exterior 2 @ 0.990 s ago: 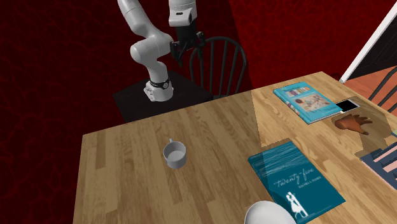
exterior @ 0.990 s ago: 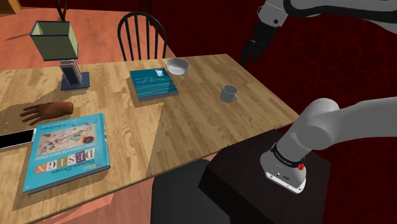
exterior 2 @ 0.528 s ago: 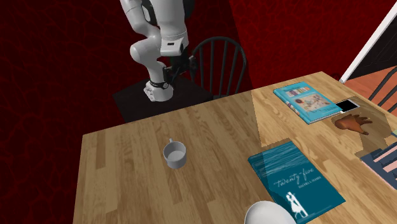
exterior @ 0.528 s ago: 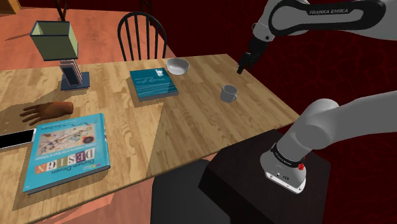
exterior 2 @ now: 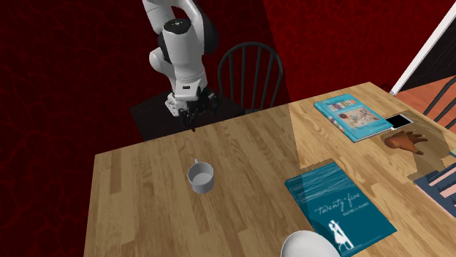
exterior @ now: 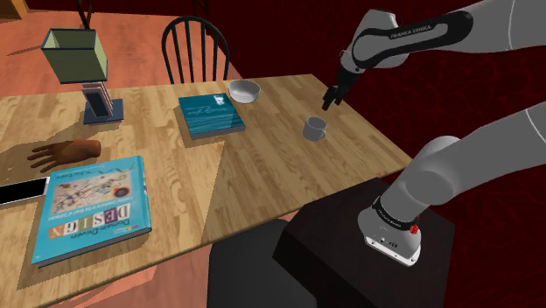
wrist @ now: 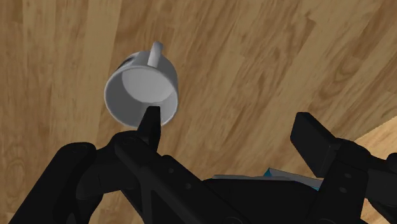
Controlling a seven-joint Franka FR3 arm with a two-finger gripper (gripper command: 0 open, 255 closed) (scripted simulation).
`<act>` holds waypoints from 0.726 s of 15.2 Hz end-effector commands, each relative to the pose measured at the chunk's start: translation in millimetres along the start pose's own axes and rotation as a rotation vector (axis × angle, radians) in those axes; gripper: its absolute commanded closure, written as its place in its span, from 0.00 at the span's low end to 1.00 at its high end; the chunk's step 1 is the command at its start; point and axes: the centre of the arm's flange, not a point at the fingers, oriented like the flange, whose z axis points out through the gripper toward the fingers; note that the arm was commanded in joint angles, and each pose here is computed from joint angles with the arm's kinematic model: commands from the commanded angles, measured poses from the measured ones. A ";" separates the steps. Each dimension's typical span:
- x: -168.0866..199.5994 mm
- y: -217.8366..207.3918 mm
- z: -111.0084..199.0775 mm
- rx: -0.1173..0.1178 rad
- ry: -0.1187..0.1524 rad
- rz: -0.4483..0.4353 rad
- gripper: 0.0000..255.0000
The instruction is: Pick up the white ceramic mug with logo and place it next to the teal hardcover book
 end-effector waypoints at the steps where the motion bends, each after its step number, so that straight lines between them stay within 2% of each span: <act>1: 8.0 18.1 19.0 -0.002 0.003 -0.004 0.00; 11: 41.8 104.3 112.6 -0.003 0.010 -0.018 0.00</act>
